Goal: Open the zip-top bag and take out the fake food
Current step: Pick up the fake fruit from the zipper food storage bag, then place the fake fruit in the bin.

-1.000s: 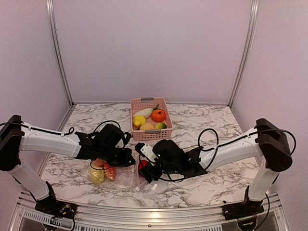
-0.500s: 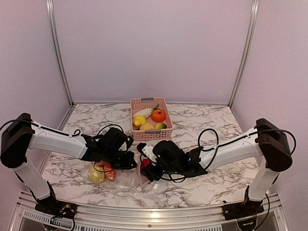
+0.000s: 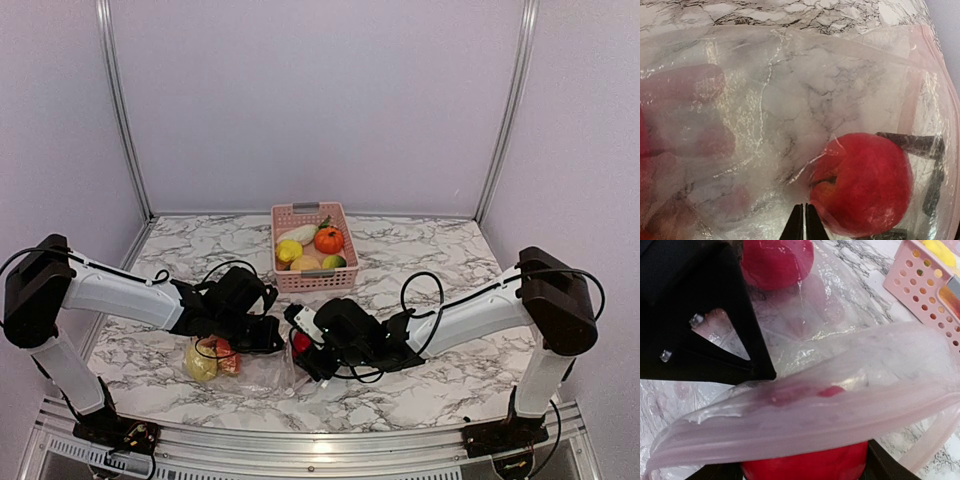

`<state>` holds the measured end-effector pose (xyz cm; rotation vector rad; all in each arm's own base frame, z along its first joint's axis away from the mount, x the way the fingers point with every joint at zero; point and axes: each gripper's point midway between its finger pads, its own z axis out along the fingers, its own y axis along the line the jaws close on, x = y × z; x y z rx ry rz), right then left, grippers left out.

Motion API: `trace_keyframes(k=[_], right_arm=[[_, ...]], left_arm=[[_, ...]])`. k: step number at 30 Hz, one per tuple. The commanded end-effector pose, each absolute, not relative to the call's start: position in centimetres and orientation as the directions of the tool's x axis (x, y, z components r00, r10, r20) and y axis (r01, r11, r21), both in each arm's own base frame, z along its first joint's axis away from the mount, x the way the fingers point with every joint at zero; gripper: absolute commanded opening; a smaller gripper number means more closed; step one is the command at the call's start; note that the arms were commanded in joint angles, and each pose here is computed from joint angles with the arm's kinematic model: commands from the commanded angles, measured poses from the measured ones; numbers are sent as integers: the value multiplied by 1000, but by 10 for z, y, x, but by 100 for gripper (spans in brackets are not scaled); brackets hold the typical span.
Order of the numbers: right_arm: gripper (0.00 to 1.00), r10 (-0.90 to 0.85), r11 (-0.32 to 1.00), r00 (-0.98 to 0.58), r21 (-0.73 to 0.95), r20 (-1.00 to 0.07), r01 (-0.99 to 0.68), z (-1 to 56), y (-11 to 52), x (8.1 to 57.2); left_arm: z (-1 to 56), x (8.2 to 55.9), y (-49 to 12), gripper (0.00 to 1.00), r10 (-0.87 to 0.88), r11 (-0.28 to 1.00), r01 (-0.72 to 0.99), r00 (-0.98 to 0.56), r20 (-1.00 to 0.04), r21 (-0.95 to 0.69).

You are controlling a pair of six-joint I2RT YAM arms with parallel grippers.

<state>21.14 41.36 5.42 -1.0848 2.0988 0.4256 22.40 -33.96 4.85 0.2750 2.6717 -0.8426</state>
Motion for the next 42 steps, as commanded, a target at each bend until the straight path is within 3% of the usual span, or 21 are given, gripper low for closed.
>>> trace_keyframes(k=[1,8,19,26,36,42], right_arm=[[61,-543,604,-386,-27,-746,-796,70,417,216],[54,-514,602,-390,3,-764,-799,99,409,209],[52,-521,621,-449,39,-726,-783,112,377,192],[51,-458,627,-484,115,-745,-770,151,368,192],[51,-288,639,-504,229,-814,-734,223,366,242],[51,-217,715,-487,202,-846,-669,231,373,321]], left_arm=[[54,229,-339,4,75,809,280,-921,-382,-517],[53,231,-335,4,60,820,265,-921,-385,-508],[61,233,-337,4,52,812,272,-915,-400,-516],[82,238,-343,4,47,793,298,-900,-434,-532],[130,246,-344,4,13,770,332,-862,-507,-544],[152,246,-332,4,-28,776,326,-838,-546,-540]])
